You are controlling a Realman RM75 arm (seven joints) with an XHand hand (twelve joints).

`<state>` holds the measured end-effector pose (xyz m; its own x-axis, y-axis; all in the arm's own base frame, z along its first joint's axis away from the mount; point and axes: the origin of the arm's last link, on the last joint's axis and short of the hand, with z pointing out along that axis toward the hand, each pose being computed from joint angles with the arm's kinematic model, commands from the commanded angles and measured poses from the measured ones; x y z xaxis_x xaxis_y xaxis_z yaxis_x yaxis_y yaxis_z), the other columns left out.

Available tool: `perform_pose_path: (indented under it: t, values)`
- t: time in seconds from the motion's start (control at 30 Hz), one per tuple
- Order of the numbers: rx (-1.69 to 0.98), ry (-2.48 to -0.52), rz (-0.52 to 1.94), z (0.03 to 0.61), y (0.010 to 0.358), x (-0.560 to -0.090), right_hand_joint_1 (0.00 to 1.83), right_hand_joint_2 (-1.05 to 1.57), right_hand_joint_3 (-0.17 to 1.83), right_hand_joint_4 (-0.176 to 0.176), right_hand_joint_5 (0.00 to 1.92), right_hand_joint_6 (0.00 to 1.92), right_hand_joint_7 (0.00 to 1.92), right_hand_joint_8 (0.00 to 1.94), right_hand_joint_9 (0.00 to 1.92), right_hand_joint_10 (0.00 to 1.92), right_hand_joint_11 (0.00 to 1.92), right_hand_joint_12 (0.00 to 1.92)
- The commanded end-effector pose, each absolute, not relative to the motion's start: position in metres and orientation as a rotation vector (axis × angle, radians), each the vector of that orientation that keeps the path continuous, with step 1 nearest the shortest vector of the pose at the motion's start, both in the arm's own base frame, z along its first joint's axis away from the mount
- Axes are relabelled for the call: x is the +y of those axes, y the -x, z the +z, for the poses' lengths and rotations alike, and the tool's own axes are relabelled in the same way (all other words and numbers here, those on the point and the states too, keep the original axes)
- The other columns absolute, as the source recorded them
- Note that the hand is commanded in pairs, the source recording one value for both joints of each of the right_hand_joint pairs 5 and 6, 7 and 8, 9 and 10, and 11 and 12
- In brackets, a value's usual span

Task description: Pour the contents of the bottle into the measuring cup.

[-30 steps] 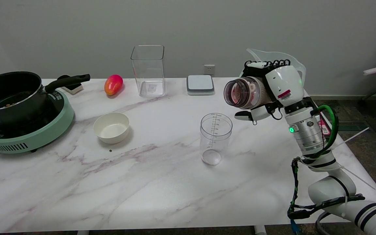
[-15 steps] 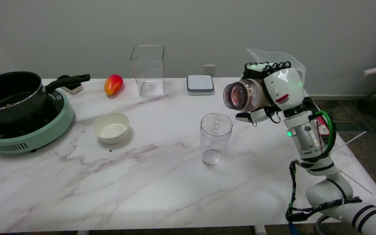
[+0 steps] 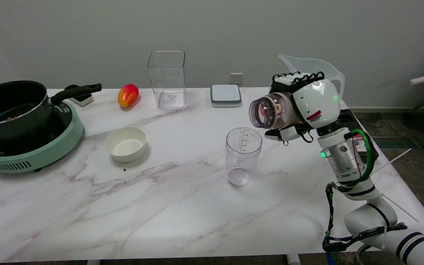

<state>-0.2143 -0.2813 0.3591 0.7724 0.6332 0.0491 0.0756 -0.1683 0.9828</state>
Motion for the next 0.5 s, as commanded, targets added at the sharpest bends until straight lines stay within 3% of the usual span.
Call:
perform_pose_path:
  t: [0.03,0.5]
  values:
    - [0.670,-1.717,0.472,0.3631,0.2081,-0.2806,1.34,1.28,0.34,0.000,1.67,1.67,1.50,1.50,1.37,1.37,1.21,1.21]
    - [0.728,-1.772,0.430,0.3669,0.2001,-0.2796,1.34,1.28,0.33,0.000,1.69,1.69,1.49,1.49,1.36,1.36,1.21,1.21]
